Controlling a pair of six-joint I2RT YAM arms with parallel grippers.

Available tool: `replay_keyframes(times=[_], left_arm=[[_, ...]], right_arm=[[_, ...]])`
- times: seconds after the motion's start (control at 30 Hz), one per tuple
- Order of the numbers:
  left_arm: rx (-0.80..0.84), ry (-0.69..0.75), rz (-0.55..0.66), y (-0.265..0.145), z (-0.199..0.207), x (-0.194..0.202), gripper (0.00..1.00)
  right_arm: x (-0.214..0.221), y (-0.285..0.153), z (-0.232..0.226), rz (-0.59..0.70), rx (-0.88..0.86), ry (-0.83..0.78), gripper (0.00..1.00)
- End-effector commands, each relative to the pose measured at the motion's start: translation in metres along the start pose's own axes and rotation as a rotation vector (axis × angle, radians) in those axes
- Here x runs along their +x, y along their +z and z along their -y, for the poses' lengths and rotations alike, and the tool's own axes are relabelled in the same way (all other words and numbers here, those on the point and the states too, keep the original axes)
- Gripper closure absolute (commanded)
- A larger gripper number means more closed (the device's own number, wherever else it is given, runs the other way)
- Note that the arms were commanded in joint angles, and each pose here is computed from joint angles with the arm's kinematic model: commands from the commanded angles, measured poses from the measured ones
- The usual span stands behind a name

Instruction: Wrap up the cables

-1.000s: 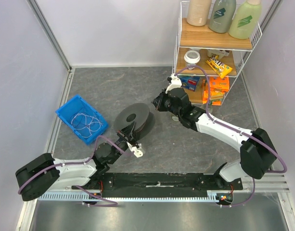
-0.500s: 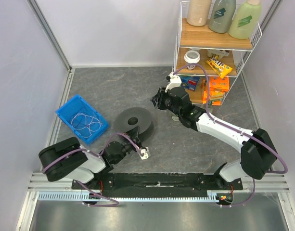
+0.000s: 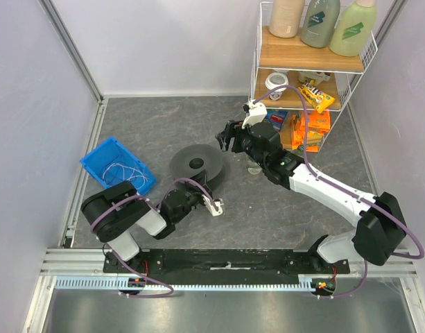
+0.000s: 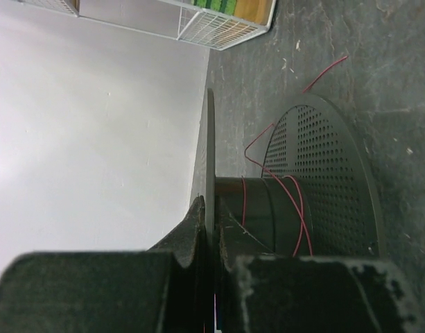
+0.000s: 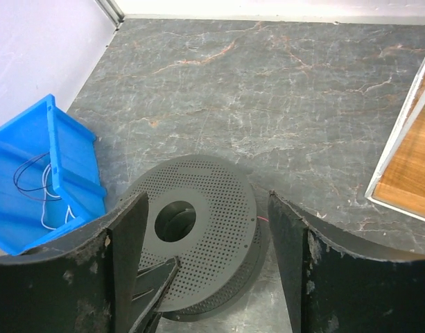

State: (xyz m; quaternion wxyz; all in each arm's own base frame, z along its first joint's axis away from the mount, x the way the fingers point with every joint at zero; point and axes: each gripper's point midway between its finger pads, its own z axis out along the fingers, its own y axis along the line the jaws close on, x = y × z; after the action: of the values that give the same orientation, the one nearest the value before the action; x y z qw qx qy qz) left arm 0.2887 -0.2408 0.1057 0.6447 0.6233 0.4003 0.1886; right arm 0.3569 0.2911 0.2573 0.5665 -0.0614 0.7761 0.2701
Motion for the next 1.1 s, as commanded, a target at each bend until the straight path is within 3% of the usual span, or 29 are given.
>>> replay_keyframes(times=[0.0,0.23,0.4,0.63,0.77,0.93,1.07], left_arm=[[0.023,-0.060,0.054,0.021,0.004,-0.010,0.91],[0.104,-0.063,0.045,0.028,0.026,-0.005,0.69],[0.162,-0.065,0.052,0.021,0.042,-0.003,0.50],[0.165,-0.031,0.092,-0.002,0.042,-0.013,0.23],[0.250,-0.059,0.123,-0.026,0.058,-0.024,0.09],[0.483,-0.203,0.161,-0.059,0.087,-0.046,0.07],[0.552,-0.363,0.211,-0.081,0.059,-0.077,0.05]], right_arm=[[-0.042,-0.008,-0.002,0.114,0.007,-0.030,0.21],[-0.048,-0.017,0.008,0.127,0.035,-0.057,0.14],[-0.053,-0.022,0.013,0.136,0.049,-0.065,0.02],[-0.058,-0.027,0.012,0.141,0.043,-0.076,0.02],[-0.059,-0.033,0.012,0.137,0.042,-0.090,0.02],[-0.063,-0.045,0.008,0.127,0.008,-0.142,0.02],[-0.072,-0.063,0.001,0.132,-0.046,-0.215,0.02]])
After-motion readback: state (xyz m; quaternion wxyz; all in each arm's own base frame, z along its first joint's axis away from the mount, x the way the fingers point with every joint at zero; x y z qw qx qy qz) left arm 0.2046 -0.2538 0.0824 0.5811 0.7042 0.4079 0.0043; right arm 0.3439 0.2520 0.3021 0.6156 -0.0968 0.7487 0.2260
